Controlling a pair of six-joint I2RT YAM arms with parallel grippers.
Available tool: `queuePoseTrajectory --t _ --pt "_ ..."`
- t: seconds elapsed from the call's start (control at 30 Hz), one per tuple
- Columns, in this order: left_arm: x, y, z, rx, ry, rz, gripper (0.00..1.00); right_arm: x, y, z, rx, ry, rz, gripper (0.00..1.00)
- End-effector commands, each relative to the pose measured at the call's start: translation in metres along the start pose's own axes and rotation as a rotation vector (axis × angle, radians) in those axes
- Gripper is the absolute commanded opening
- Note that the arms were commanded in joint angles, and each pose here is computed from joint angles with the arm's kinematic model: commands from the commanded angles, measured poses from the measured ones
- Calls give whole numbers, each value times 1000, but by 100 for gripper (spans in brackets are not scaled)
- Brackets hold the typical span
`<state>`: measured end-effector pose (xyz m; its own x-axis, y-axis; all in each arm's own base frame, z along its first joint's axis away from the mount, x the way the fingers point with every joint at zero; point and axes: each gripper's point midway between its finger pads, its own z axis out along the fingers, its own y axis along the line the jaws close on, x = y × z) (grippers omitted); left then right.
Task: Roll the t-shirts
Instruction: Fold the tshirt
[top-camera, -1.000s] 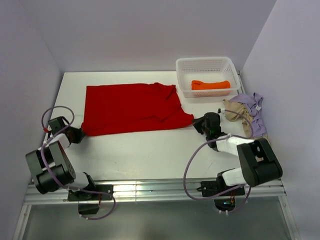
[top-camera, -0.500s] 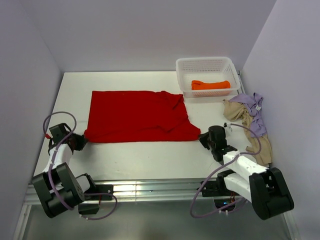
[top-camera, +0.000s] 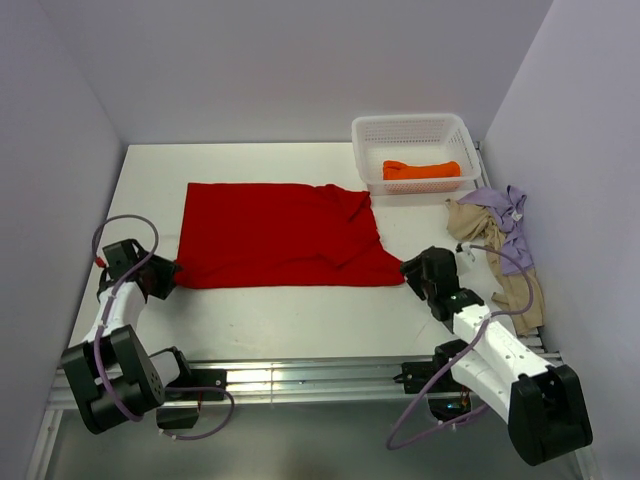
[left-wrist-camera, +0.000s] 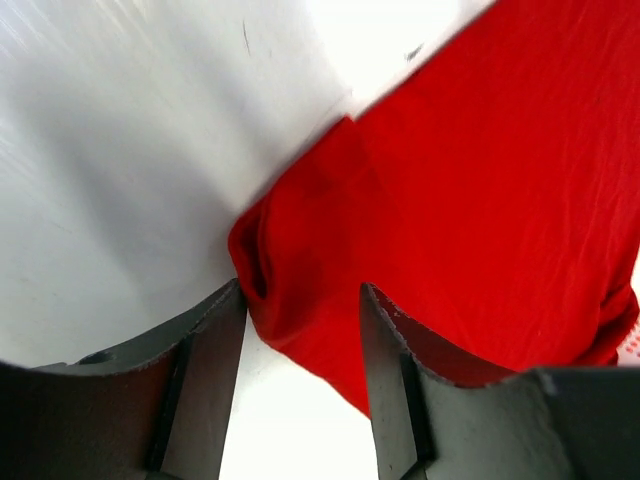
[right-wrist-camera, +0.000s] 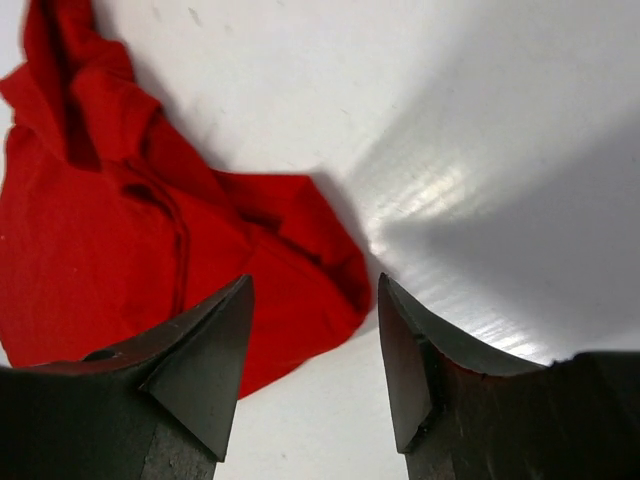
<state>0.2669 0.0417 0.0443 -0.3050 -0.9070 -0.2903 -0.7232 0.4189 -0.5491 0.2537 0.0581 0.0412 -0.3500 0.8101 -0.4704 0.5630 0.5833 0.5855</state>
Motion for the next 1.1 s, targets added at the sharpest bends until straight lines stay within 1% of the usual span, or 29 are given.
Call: queuePoseTrajectory --t 0.0,0.03,0.1,0.13,0.2,0.23,0.27,0.3,0.37,0.43,0.47,0.5,0.53,0.57,0.6,0.63,0.67,0.7,0.73,0.8,0.83,1.0,1.07 --pt "-22 -9 -8 -12 -84 40 53 -27 23 -13 -25 -79 -69 60" --pt "-30 -6 -11 -35 -126 34 53 -29 23 -15 -24 -84 -78 60" --pt "-34 -4 -13 -45 -151 22 53 -33 32 -19 -53 -87 -93 60" --pt "-34 -6 -14 -36 -157 21 53 -34 41 -21 -99 -92 -106 60" --pt "-36 -7 -14 -29 -168 21 52 -24 54 -25 -186 -49 -110 60" --pt "-38 -7 -15 -34 -173 21 52 -24 69 -28 -254 -50 -106 60" --pt "-44 -7 -17 -51 -196 22 51 -18 74 -28 -284 -24 -121 59" --pt "-44 -2 -19 -77 -198 16 50 -14 82 -30 -311 -2 -123 58" --pt "-54 2 -24 -116 -251 5 49 0 92 -26 -325 48 -159 57" --pt "-58 -2 -28 -106 -267 12 50 12 112 -28 -357 96 -196 57" --pt "-60 -7 -30 -88 -273 15 50 24 111 -19 -331 139 -213 56" --pt "-57 -17 -30 -39 -247 28 50 27 121 -19 -345 153 -217 56" --pt "-58 -32 -31 36 -247 62 50 35 126 -17 -357 181 -220 55" --pt "-50 -44 -31 114 -215 90 51 47 126 -10 -340 216 -227 55" --pt "-30 -67 -36 273 -120 137 52 50 132 -9 -351 221 -224 54" --pt "-31 -95 -48 428 -143 189 60 53 139 -8 -366 225 -210 54" --pt "-20 -92 -47 457 -114 190 83 63 138 -3 -355 248 -218 54" --pt "-19 -97 -51 491 -124 199 98 65 143 -2 -364 250 -216 53" --pt "-18 -103 -57 509 -143 224 99 68 148 -1 -373 256 -204 53" --pt "-14 -103 -56 465 -156 246 100 80 154 2 -371 281 -212 53" --pt "-16 -109 -61 472 -167 271 99 83 156 4 -366 287 -208 53" --pt "-13 -114 -61 454 -145 297 99 110 160 14 -343 326 -214 53" --pt "-8 -114 -57 463 -114 287 99 116 159 19 -327 331 -204 52"
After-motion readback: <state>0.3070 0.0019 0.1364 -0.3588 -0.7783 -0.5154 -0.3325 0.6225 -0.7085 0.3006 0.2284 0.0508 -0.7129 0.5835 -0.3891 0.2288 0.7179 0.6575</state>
